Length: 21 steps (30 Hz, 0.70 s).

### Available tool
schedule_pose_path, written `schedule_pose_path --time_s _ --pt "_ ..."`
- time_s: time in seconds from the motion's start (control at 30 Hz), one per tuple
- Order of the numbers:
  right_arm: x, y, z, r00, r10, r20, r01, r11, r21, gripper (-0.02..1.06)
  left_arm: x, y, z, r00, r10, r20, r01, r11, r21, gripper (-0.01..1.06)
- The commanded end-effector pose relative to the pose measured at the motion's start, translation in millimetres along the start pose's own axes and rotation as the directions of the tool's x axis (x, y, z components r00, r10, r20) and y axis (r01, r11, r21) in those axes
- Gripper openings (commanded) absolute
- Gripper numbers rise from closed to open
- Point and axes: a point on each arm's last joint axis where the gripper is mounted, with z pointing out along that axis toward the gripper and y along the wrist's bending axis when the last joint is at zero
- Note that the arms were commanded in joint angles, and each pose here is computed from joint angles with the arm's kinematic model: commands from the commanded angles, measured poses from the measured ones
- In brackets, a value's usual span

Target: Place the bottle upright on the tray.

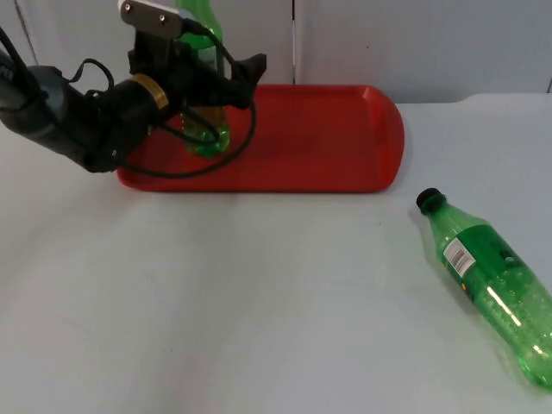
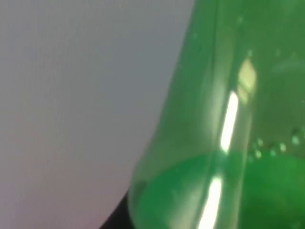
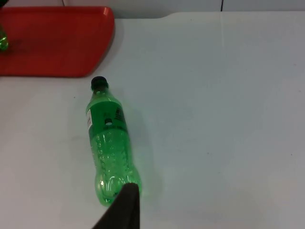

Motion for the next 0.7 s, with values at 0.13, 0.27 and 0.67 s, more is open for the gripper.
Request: schedule_pose_path --time_s 0.13,0.27,0.67 --pt "-0.3 0.2 -0.2 1.0 -0.004 0.009 0.004 1.0 -0.002 1.05 3.5 9.4 -12.9 0.996 -0.087 -0.001 0.087 0.996 -0.01 1.05" --pt "-0.3 0.2 -0.2 1.0 -0.004 0.009 0.004 1.0 -0.002 1.05 4.3 8.8 -17.5 0.995 -0.091 0.031 0.091 0.996 0.007 1.05" --pt "-0.3 0.2 -0.2 1.0 -0.004 0.009 0.004 1.0 -0.002 1.05 14.9 3.8 -48.2 0.985 -0.136 0.108 0.13 0.99 0.059 1.05"
